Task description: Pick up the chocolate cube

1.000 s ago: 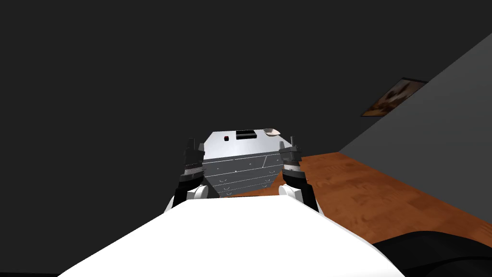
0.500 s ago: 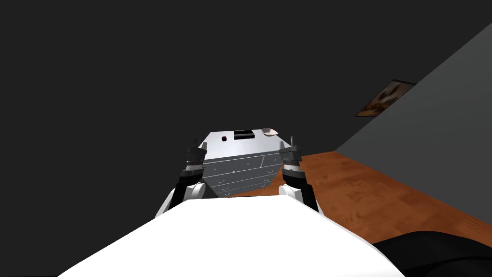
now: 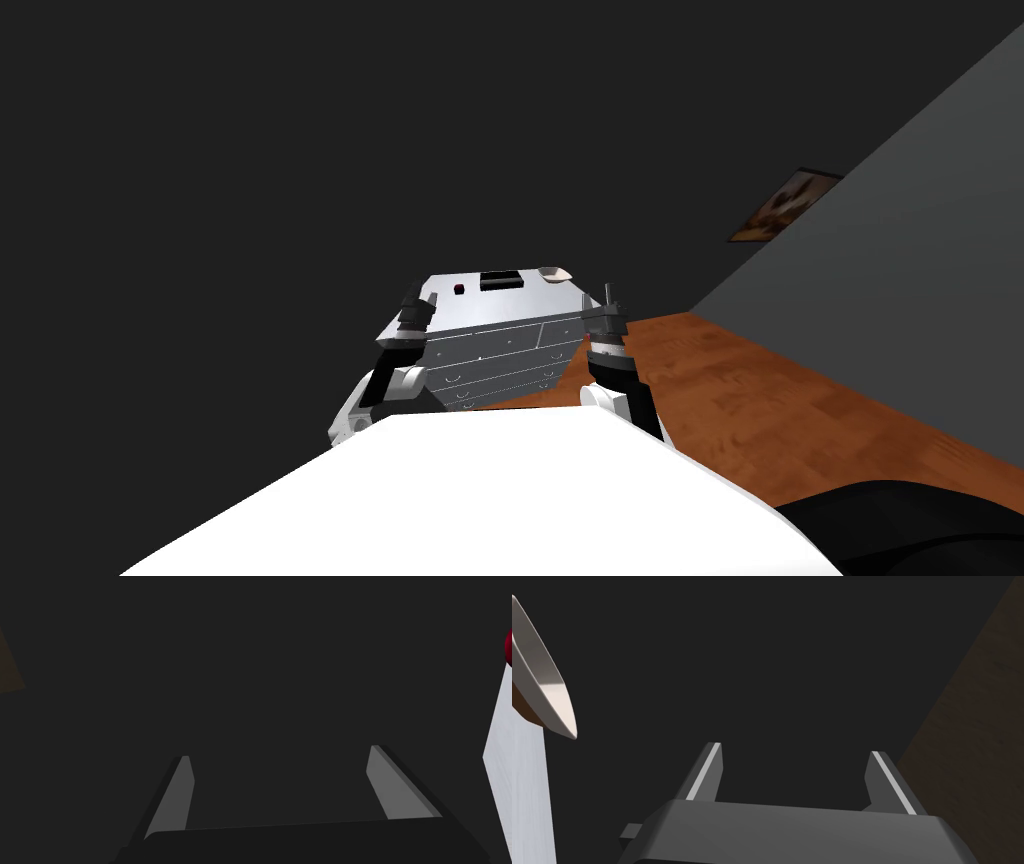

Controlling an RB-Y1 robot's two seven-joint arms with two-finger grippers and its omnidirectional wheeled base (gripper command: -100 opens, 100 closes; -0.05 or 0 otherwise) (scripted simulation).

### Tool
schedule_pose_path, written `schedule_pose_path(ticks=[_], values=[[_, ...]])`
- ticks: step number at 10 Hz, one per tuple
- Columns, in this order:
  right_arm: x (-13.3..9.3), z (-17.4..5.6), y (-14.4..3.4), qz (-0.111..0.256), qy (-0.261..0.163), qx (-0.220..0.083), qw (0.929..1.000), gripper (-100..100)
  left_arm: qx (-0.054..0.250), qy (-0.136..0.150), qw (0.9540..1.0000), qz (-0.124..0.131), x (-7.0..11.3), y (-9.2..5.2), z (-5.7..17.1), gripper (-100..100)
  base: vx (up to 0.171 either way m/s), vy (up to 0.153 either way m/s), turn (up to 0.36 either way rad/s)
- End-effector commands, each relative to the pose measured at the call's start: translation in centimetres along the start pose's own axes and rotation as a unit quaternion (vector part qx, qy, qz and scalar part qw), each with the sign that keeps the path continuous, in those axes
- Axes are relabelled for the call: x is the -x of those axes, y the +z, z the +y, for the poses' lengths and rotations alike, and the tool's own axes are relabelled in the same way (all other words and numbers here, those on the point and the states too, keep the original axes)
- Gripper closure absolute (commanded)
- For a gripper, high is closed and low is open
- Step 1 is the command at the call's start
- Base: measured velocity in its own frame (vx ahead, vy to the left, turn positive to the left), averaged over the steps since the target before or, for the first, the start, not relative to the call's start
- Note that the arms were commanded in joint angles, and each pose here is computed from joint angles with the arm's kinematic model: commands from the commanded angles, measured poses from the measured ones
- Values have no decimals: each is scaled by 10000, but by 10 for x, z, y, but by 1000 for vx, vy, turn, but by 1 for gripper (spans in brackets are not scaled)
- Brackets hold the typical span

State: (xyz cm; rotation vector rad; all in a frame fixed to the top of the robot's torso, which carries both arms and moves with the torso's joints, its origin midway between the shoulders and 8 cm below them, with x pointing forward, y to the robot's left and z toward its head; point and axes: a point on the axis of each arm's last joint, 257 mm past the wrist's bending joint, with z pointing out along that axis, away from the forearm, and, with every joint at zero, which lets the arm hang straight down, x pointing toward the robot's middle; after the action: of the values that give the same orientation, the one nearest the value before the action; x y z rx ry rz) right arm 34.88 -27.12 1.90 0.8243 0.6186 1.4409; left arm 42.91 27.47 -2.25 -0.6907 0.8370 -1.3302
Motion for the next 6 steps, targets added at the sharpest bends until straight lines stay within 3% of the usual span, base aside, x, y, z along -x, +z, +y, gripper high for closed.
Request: schedule_pose_path(ticks=[1,4,5,6], values=[[0,0,0,0,0,0,10000,0,125,-156,9998,21,4,13,10,-100,0,-46,-24],[0,0,0,0,0,0,10000,0,435,-450,9980,-9,12,31,34,-100,2,-42,-26],[0,0,0,0,0,0,10000,0,381,-458,9982,3,11,35,30,-100,3,-34,-11],[0,0,0,0,0,0,10000,0,573,-619,9964,-38,15,43,45,-100,3,-43,-22]])
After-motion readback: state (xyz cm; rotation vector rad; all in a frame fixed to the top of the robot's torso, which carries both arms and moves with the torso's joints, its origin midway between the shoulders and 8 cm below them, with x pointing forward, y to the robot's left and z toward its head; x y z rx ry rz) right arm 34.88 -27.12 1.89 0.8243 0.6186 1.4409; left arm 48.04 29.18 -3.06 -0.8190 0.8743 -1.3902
